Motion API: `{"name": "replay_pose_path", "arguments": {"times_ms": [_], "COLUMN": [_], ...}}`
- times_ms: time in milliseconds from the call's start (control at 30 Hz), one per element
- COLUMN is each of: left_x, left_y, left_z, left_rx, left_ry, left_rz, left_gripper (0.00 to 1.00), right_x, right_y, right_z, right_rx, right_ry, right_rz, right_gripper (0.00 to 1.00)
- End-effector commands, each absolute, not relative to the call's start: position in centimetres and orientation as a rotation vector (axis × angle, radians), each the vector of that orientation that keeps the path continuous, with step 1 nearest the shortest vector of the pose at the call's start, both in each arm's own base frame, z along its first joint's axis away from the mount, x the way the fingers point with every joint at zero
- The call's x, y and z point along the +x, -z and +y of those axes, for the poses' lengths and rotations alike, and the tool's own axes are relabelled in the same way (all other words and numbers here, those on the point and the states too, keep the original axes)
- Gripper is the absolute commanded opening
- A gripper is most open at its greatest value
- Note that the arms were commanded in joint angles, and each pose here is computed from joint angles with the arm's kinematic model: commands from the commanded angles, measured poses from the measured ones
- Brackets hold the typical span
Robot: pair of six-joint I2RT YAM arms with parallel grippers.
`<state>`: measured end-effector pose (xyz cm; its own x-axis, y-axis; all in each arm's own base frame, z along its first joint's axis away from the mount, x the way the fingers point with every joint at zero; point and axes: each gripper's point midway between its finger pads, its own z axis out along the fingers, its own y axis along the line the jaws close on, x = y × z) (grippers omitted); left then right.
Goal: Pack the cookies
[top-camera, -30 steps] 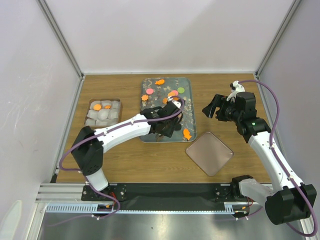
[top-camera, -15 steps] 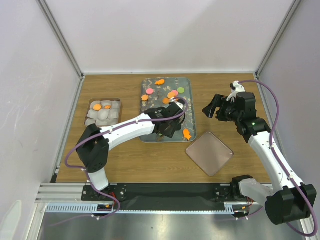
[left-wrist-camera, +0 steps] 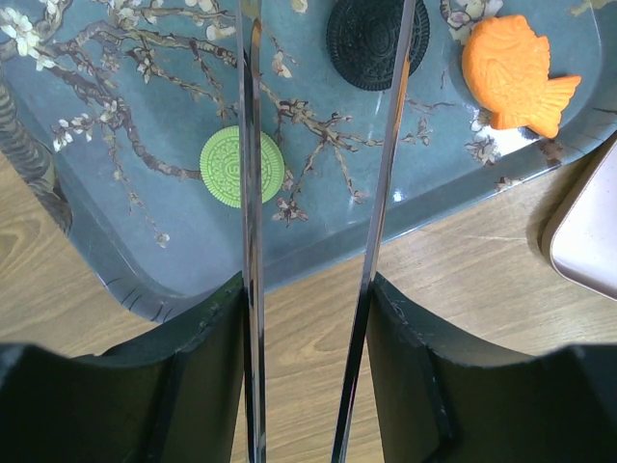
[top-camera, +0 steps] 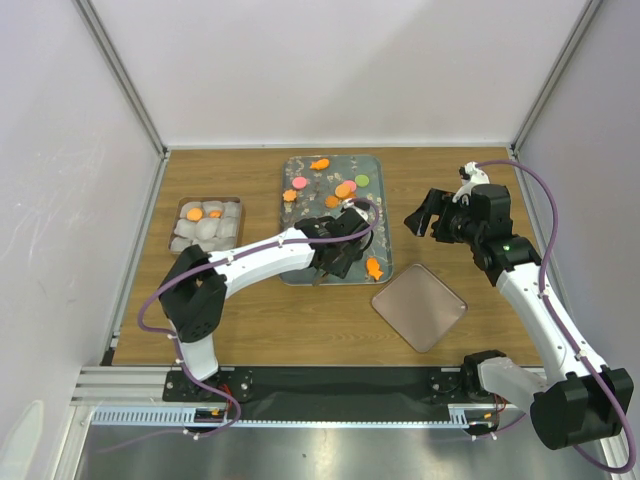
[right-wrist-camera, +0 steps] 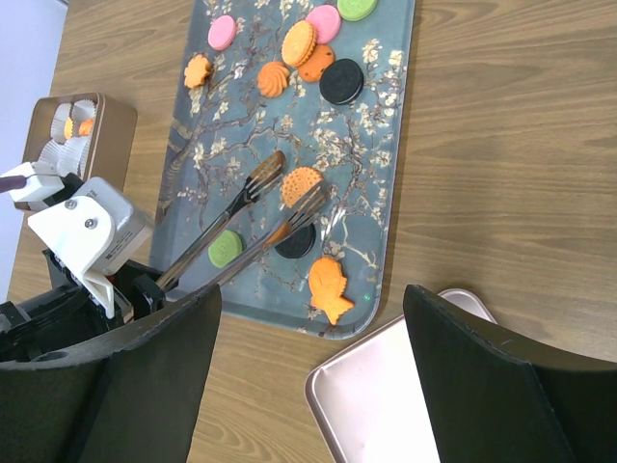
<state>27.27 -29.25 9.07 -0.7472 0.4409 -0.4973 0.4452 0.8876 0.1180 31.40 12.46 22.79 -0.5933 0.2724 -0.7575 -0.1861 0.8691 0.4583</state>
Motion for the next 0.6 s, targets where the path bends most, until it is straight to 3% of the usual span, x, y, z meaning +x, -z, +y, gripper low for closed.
{"name": "replay_pose_path", "arguments": {"times_ms": [0,333,567], "left_x": [28.1,28.6,30.4], "left_y": [-10.6,-12.0,-16.2], "left_z": [-30.6,-30.3,-29.3], "left_rx": [0.649,0.639,0.562], "left_ry": [0.044,0.026,0.049], "left_rz": [2.466,2.435,2.368], "left_gripper": [0.53,0.41,0.42], "right_x": [31.6,31.7,31.6], "right_y": [-23.7,-23.8,-23.8], "right_z": [12.5,12.5,12.5], "right_rx": [0.033,0.033,0.031], "right_ry": [-0.619,-0.618,-0.619], "right_rz": [2.085,2.083,2.082], "right_gripper": [0.83,0.83,0.83]}}
